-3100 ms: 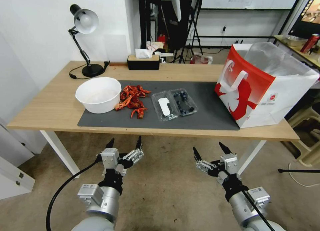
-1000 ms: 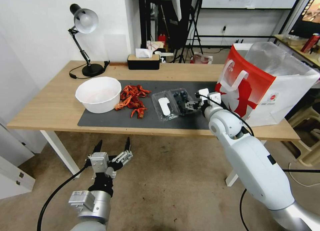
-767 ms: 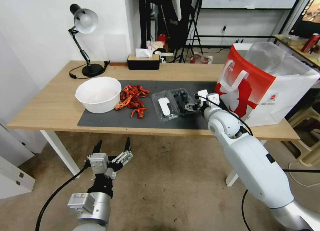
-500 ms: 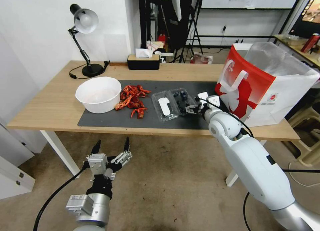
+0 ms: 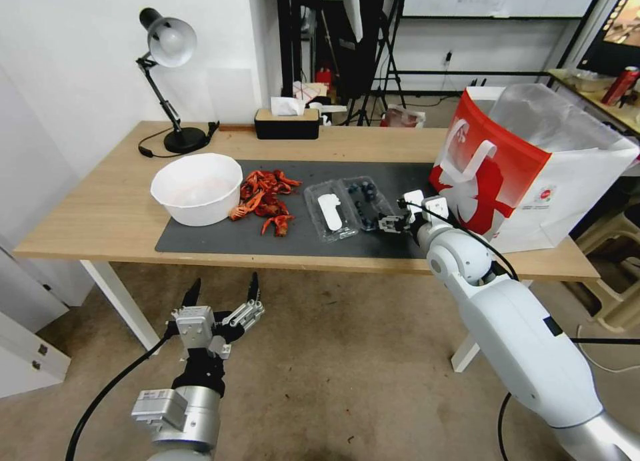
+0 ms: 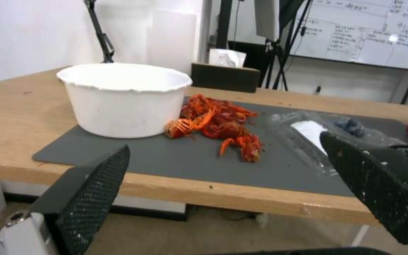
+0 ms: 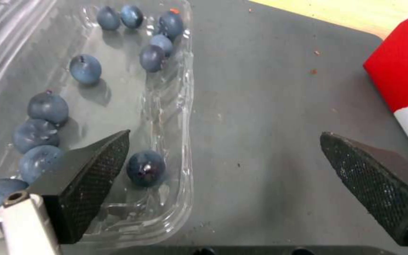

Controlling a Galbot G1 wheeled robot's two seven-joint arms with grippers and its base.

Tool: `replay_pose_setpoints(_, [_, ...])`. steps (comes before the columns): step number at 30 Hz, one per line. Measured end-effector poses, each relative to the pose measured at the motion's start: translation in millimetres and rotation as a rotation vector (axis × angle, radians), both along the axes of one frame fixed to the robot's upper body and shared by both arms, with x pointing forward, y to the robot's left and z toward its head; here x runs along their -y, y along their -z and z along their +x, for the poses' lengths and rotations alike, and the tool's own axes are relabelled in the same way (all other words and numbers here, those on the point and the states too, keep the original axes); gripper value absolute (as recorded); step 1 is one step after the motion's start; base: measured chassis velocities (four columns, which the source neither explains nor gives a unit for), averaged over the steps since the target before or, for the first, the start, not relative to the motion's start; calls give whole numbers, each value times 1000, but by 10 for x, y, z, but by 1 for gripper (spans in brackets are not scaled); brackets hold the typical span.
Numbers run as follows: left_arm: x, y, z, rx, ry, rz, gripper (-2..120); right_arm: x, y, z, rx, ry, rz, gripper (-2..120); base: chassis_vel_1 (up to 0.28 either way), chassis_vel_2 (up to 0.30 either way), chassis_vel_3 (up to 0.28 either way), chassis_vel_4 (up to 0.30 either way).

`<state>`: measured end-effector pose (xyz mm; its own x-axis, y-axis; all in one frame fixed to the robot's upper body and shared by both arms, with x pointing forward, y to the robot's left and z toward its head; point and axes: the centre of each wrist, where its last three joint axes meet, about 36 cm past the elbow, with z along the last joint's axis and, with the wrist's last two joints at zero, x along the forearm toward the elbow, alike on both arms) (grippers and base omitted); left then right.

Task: Close the takeout container lid, then place the container into the takeout bag.

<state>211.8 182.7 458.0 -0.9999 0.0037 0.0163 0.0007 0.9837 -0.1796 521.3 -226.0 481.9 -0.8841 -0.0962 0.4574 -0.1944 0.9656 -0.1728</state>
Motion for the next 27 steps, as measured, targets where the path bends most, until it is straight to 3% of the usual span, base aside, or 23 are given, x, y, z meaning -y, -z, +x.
replay_pose_setpoints(27, [-2, -16, 1, 17, -2, -1, 100, 118, -29, -206, 9, 39, -21, 100, 0, 0, 0, 0])
